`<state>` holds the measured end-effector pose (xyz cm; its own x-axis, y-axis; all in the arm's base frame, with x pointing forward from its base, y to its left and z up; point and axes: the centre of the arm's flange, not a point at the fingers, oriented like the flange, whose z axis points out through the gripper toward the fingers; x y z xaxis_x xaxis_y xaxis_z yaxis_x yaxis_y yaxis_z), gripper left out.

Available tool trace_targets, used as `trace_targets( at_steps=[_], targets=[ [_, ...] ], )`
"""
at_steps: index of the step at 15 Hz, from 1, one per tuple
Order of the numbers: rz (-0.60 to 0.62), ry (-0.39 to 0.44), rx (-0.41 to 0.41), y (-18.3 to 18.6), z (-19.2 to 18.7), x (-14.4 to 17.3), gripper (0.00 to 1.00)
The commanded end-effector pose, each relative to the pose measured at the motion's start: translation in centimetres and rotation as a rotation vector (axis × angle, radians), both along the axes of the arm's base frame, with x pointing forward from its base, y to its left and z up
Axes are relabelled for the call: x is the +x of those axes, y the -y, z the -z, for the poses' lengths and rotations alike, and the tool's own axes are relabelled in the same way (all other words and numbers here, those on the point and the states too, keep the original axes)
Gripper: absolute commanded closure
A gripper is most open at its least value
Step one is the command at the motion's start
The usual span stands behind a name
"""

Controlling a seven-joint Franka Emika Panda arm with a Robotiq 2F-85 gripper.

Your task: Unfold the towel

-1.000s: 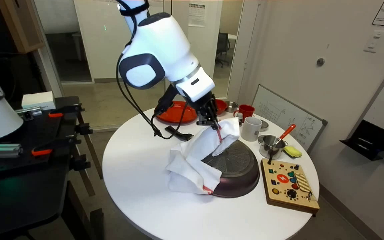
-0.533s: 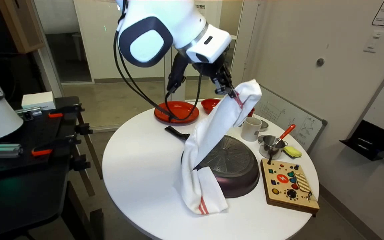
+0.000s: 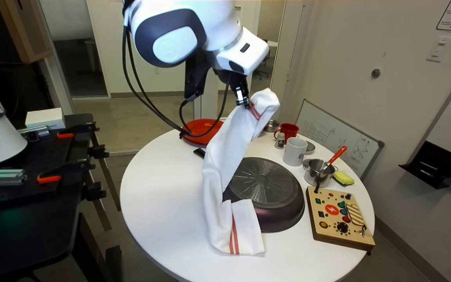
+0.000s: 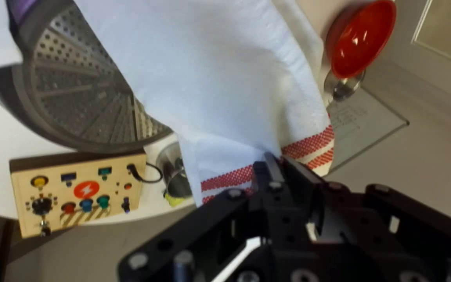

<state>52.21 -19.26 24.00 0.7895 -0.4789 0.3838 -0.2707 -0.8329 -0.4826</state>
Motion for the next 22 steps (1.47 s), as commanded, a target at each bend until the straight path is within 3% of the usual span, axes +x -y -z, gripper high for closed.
trace_targets(
  at_steps=[1,6,11,16,21,22],
  targets=[
    [-0.084,-0.091,0.077,0.8,2.9,0.7,0.95],
    [-0.204,-0.031,0.123,0.3,3.8,1.3,0.95],
    [-0.357,-0.036,0.117,-2.3,4.9,1.2,0.95],
    [-0.548,-0.112,0.110,-8.4,7.5,0.5,0.95],
    [-0.785,-0.136,0.083,-15.3,8.6,-1.4,0.95],
    [-0.836,-0.134,0.085,-16.0,10.2,-1.0,0.95]
  ],
)
